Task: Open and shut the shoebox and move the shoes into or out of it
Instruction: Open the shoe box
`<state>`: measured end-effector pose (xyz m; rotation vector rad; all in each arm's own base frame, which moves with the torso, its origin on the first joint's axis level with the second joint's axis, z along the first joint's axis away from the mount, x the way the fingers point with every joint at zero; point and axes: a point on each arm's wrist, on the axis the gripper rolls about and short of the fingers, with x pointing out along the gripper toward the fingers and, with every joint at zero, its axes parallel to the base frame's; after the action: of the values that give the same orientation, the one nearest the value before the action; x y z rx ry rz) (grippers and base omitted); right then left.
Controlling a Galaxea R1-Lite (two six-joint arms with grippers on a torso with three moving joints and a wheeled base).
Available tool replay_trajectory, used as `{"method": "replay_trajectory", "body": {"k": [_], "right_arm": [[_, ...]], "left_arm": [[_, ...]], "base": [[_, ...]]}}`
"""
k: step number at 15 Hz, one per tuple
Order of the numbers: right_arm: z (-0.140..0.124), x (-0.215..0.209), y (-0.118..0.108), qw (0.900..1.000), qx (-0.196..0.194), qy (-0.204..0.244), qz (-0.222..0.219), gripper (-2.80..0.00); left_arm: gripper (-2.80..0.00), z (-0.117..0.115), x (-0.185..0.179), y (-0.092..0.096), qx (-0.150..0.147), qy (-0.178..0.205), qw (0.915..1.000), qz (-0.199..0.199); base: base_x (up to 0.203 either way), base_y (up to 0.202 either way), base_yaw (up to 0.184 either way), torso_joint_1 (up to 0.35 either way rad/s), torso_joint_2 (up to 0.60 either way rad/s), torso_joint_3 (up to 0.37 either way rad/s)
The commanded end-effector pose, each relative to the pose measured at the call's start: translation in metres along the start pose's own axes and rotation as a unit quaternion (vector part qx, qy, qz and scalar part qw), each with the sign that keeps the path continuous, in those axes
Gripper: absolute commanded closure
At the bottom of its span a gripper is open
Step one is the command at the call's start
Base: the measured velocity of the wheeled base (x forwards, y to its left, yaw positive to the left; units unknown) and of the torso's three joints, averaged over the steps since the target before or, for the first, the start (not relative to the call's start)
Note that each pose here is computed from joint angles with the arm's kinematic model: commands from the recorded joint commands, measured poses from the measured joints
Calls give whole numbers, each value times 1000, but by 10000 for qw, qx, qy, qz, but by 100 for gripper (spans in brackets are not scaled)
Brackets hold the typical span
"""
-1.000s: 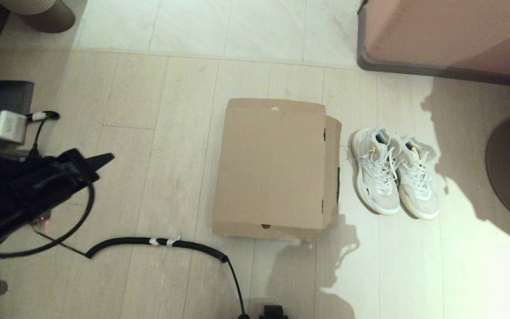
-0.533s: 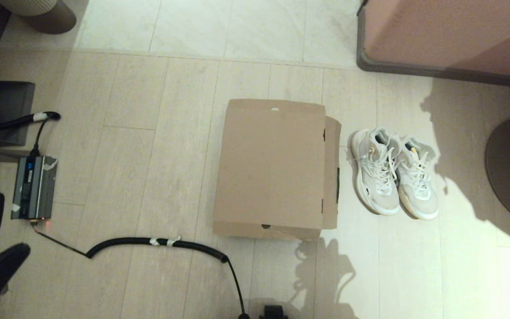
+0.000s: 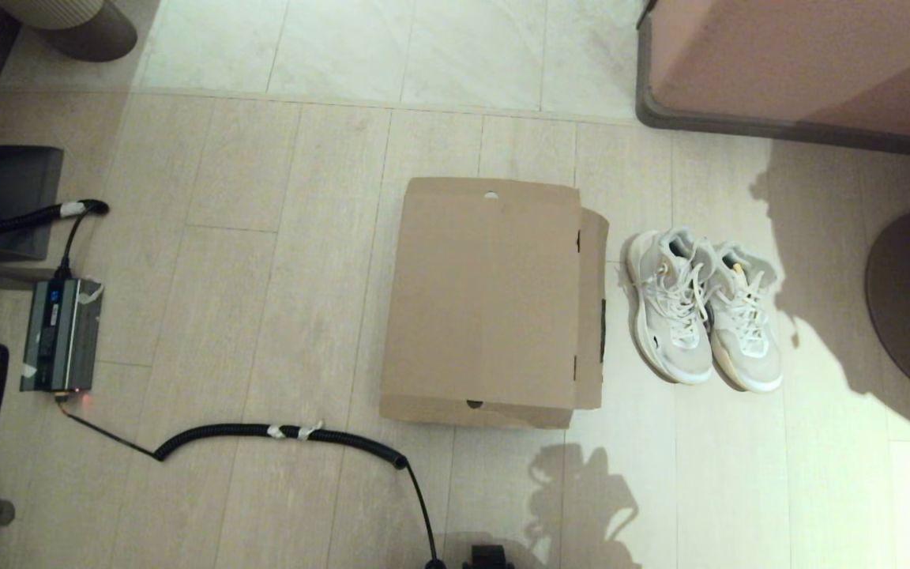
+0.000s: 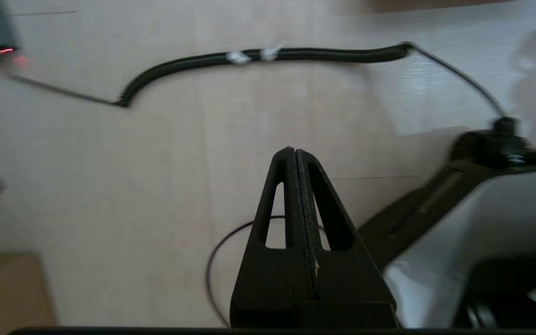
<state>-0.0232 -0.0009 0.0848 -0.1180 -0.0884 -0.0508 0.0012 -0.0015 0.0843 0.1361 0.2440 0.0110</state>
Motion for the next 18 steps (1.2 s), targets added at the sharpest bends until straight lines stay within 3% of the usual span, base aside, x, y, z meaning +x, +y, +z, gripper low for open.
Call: {"method": "replay_trajectory", "body": {"k": [1,6,9,12,14,18], "right_arm": [[-3,1,0,10000,0,41,9,0],[-2,1,0,9999,122,30,-28,0],[9,0,-1,9997,235,42,2,0],[51,24,-4,9943,734,731,235,0],[78,70,-4,9767,1340,1622,426,0],[68,172,7,9136,2608,2976,939,0]], "left_arm": [[0,-4,-1,0,-10,-87,9991,-409],[0,-14,-20,-1,-106,-1243,9920,-185],[0,-15,-20,0,-163,-1271,9917,-55],[0,-15,-20,0,-320,-1268,9914,-52],[0,-15,-21,0,-440,-1274,9908,-67],[0,-15,-21,0,-476,-1274,9907,-64]], "base": [[0,0,0,0,0,0],[0,0,0,0,0,0],[0,0,0,0,0,0],[0,0,0,0,0,0],[0,0,0,0,0,0],[0,0,0,0,0,0]]}}
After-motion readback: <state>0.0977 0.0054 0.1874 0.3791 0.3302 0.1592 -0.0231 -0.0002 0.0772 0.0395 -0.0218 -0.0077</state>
